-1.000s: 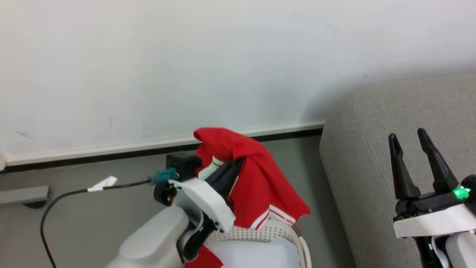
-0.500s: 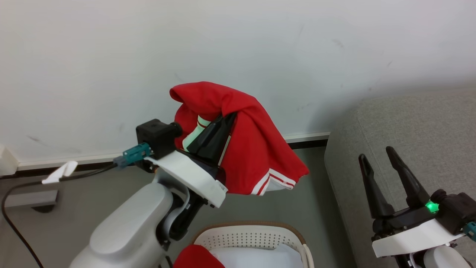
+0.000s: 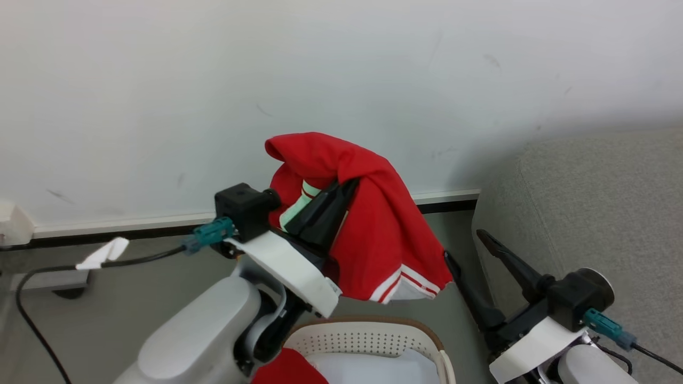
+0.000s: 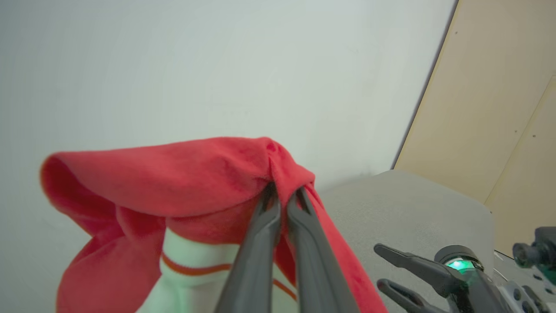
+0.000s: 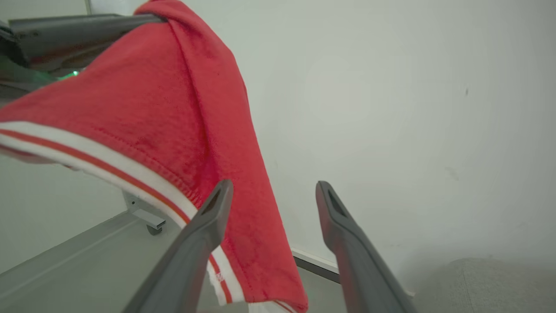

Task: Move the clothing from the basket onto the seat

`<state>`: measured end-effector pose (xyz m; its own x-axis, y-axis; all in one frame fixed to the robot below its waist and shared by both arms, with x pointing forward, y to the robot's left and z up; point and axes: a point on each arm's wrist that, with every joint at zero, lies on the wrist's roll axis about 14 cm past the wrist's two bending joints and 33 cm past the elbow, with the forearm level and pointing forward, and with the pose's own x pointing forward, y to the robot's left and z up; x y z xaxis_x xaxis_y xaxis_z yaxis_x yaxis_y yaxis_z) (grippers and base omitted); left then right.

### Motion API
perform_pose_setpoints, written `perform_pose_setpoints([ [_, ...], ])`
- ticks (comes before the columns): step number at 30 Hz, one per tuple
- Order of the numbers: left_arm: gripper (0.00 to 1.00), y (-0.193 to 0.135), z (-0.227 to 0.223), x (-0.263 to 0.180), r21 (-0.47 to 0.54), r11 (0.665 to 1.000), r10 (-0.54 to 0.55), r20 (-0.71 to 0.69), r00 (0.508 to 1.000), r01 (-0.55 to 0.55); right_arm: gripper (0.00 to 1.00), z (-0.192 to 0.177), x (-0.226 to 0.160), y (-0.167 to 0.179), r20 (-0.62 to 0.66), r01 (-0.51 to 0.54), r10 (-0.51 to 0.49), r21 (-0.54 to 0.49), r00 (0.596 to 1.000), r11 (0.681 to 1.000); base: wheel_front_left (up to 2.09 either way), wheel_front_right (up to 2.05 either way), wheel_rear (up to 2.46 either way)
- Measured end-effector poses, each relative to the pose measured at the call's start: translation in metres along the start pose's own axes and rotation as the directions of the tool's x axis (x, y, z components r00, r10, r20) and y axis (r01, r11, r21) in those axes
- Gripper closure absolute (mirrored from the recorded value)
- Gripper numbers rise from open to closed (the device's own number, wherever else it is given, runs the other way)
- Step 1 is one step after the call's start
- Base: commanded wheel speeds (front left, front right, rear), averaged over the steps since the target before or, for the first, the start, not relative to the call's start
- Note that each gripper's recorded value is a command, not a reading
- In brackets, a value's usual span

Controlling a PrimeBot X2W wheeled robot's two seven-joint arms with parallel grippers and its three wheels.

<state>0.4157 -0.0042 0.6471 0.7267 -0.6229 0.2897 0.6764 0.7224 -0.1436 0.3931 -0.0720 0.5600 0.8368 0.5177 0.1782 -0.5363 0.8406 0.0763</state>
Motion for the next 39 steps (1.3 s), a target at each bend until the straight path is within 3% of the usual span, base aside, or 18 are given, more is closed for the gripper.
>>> perform_pose_setpoints([
  [9,1.00,-0.034,-0.012,-0.015,-0.010,0.997,-0.073,-0.042,0.996,0.072,0.00,-0.023,0.026,0.035,-0.099,-0.155,0.150,-0.038,0.984,0.987,0.00,0.00,0.00],
  [16,1.00,-0.057,-0.017,-0.030,-0.015,0.992,-0.126,-0.080,0.989,0.125,0.00,-0.049,0.033,0.058,-0.201,-0.253,0.242,-0.031,0.949,0.967,0.00,0.00,0.00],
  [21,1.00,-0.062,-0.020,-0.044,-0.013,0.992,-0.125,-0.104,0.987,0.124,0.00,-0.047,0.048,0.076,-0.211,-0.313,0.301,-0.028,0.930,0.949,0.00,0.00,0.00],
  [23,1.00,-0.060,-0.019,-0.047,-0.011,0.994,-0.111,-0.105,0.988,0.110,0.93,-0.046,0.051,0.081,-0.206,-0.322,0.312,-0.018,0.927,0.947,0.00,0.00,0.00],
  [24,1.00,-0.058,-0.018,-0.048,-0.010,0.995,-0.102,-0.104,0.989,0.102,1.00,-0.045,0.052,0.083,-0.204,-0.326,0.317,-0.014,0.926,0.945,0.00,0.00,0.00],
  [31,1.00,-0.038,-0.019,-0.054,0.001,0.999,-0.032,-0.110,0.993,0.033,1.00,-0.038,0.057,0.081,-0.176,-0.307,0.304,0.007,0.936,0.952,0.00,0.00,0.00],
  [39,1.00,-0.030,-0.033,-0.054,-0.009,1.000,-0.013,-0.142,0.990,0.012,1.00,-0.027,0.051,0.049,-0.124,-0.194,0.198,0.039,0.972,0.980,0.00,0.00,0.00],
])
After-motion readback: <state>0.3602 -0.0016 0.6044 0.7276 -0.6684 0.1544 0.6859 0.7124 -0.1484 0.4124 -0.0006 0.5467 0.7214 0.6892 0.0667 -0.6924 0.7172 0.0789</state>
